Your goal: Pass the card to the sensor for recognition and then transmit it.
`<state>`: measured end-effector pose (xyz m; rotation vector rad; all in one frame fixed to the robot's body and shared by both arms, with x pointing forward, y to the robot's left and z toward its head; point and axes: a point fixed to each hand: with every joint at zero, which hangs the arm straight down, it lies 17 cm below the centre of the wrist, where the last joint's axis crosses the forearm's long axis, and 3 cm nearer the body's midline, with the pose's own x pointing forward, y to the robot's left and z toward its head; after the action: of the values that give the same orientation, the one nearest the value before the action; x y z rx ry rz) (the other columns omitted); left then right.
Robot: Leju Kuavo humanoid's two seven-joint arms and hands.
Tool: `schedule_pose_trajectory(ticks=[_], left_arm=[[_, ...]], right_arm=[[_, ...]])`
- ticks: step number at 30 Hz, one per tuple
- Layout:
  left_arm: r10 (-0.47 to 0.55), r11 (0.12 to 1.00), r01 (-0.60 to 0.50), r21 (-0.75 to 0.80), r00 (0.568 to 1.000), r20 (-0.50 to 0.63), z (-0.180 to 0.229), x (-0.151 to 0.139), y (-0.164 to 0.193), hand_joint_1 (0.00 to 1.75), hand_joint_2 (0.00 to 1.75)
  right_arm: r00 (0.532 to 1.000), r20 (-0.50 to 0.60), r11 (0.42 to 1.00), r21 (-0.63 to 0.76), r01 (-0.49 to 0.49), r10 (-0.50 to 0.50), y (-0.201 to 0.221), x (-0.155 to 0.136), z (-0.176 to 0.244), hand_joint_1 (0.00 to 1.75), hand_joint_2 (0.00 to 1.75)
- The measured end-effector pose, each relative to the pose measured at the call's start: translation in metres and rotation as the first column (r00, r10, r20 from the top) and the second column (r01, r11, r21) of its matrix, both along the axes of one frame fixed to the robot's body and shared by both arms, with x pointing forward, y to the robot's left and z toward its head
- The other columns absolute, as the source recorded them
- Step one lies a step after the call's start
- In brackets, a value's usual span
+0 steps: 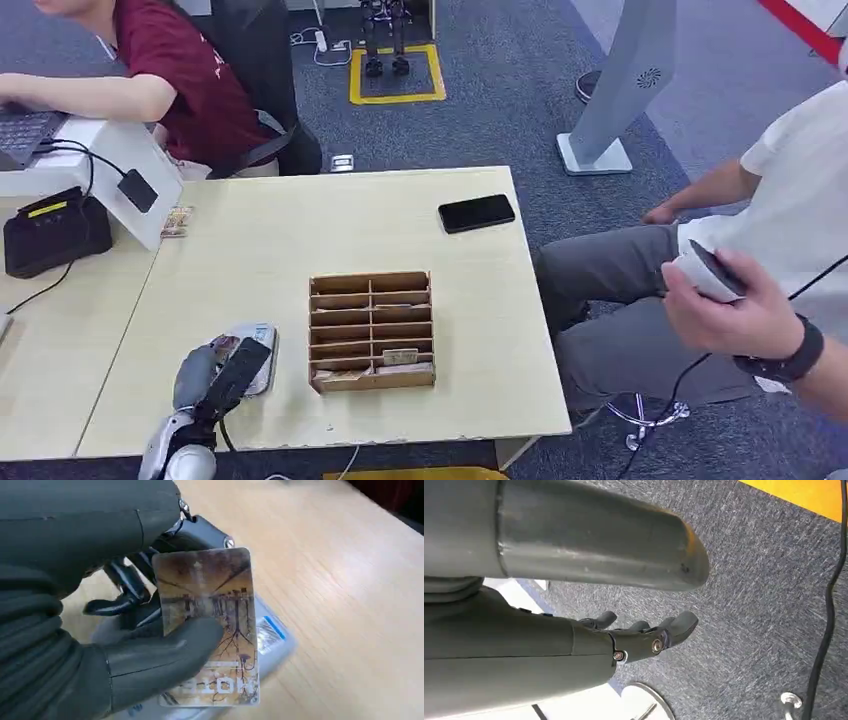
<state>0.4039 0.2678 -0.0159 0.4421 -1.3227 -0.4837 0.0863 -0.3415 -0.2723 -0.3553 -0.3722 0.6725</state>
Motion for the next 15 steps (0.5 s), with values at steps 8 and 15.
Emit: schedule_pose_trajectory(ticks=[8, 15], left_arm=[[0.159, 0.856, 0.055, -0.514, 0.918, 0.364, 0.165, 0.038, 0.030, 1.75, 1.75], [0.220, 0.952, 0.008, -0.305, 0.675, 0.704, 0.363, 0.104, 0.107, 1.75, 1.75]], right_arm=[[1.000, 0.004, 1.000, -0.008, -0.007, 0.007, -0.001, 0.000, 0.000, 0.00, 0.00], [1.000, -0.003, 1.000, -0.011, -0.013, 0.013, -0.001, 0.003, 0.000, 0.00, 0.00]])
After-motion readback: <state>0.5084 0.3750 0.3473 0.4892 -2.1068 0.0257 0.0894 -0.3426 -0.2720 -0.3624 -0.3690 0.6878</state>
